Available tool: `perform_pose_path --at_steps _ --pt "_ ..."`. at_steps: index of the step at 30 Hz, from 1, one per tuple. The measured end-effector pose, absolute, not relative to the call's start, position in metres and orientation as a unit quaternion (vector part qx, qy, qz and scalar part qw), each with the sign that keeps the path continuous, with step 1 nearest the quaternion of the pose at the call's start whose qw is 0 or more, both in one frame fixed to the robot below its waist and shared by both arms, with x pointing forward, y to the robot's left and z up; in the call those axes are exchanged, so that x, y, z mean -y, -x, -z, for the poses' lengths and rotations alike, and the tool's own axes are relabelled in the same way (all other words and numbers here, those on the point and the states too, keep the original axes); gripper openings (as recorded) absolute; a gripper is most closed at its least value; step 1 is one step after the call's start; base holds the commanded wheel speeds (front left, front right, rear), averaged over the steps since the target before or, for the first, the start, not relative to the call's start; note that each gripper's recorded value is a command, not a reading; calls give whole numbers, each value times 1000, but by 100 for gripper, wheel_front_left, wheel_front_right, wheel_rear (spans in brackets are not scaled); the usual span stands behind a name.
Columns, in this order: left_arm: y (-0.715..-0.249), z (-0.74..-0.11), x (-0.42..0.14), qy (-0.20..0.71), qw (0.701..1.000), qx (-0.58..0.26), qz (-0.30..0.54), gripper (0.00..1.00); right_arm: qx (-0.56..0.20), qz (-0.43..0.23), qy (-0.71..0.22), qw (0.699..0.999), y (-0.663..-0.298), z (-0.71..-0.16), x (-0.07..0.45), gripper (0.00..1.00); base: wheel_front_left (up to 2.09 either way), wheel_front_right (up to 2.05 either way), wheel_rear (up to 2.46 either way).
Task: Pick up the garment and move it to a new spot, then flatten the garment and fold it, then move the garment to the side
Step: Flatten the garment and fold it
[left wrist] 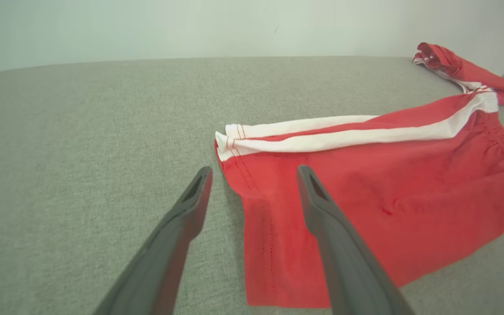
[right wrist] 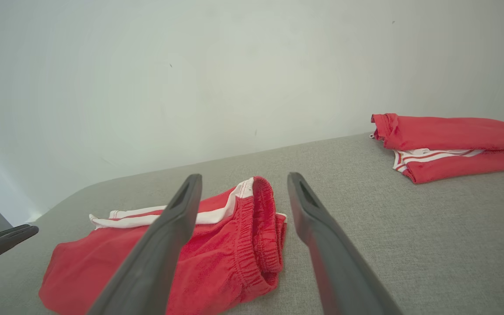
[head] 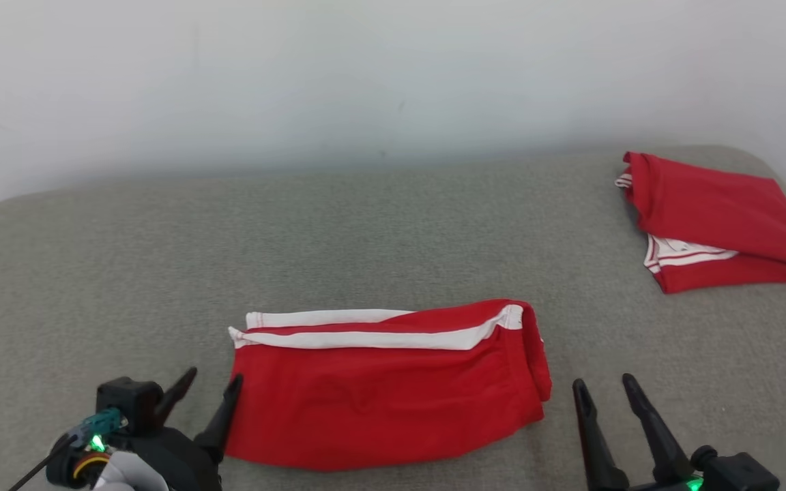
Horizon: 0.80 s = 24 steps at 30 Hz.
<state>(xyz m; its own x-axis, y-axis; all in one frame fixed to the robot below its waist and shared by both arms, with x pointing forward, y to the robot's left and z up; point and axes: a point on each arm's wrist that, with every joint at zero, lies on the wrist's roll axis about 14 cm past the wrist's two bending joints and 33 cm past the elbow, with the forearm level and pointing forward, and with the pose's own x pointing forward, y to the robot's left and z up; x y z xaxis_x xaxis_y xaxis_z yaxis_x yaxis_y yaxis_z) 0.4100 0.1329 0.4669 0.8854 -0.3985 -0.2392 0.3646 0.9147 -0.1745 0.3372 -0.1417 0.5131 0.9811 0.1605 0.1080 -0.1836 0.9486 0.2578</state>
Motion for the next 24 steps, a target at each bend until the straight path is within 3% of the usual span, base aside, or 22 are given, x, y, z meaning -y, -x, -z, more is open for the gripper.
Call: perform_pose_path --at_steps 8,15,24 --pt "-419 -538 -171 56 991 -4 123 100 64 -93 -124 986 -344 -528 144 100 0 0 0" --pt "-391 -582 -207 45 993 97 56 100 79 -97 -119 985 -347 -538 143 100 0 0 0" --pt "-361 -578 -229 31 992 125 4 100 73 -79 -118 987 -343 -532 154 100 0 0 0"
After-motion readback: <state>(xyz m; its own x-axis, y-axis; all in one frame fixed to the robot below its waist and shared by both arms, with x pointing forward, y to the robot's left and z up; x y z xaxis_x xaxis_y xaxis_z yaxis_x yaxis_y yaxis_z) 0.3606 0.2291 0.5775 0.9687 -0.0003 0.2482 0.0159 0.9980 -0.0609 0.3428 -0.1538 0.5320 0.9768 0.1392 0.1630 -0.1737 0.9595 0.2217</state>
